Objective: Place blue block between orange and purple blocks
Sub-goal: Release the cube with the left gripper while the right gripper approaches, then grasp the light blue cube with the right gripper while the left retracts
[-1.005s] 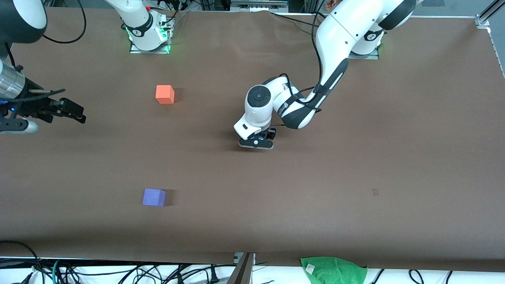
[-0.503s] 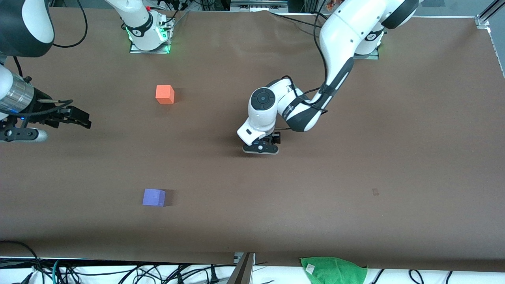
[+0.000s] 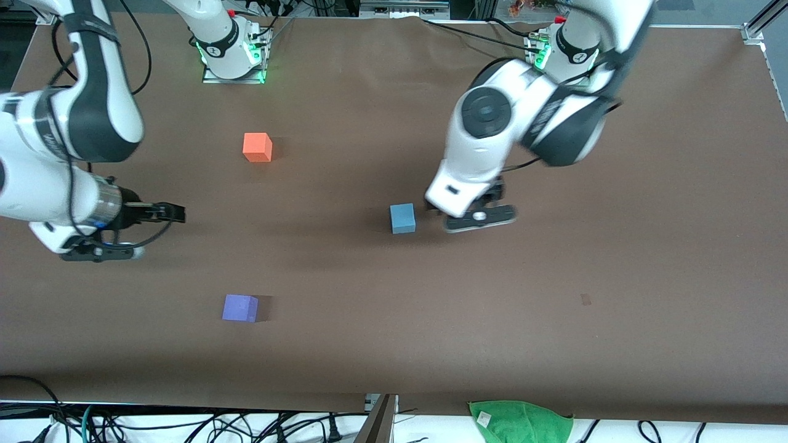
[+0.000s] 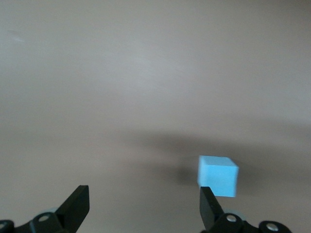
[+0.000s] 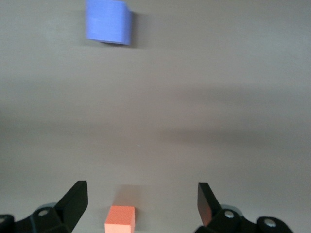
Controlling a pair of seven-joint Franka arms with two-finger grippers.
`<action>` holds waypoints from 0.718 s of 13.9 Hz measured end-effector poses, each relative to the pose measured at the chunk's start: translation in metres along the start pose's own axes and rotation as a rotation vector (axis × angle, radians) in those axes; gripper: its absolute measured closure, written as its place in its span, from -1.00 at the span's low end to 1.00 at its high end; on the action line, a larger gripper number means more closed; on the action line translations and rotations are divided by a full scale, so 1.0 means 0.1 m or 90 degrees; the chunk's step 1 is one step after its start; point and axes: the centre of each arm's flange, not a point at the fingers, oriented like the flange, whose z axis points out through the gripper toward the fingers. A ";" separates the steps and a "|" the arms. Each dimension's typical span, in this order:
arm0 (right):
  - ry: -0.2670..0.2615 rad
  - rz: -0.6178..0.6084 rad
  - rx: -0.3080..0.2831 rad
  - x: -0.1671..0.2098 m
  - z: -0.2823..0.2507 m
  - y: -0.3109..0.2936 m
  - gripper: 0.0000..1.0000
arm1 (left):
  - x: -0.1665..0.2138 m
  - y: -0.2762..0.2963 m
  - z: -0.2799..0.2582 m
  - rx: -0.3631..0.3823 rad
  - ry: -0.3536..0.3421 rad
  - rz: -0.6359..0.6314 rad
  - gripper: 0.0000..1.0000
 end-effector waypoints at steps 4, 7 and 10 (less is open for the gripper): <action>0.066 0.038 0.002 0.07 0.30 -1.45 -1.00 | 0.58 -1.22 -0.39 0.003 -0.027 0.037 -1.00; 0.098 0.013 0.018 0.08 0.83 -2.51 -1.00 | 0.83 -2.18 -0.63 -0.016 -0.058 0.103 -1.00; 0.108 0.021 0.055 0.07 1.12 -3.39 -1.00 | 0.81 -2.78 -0.92 -0.015 -0.071 0.159 -1.00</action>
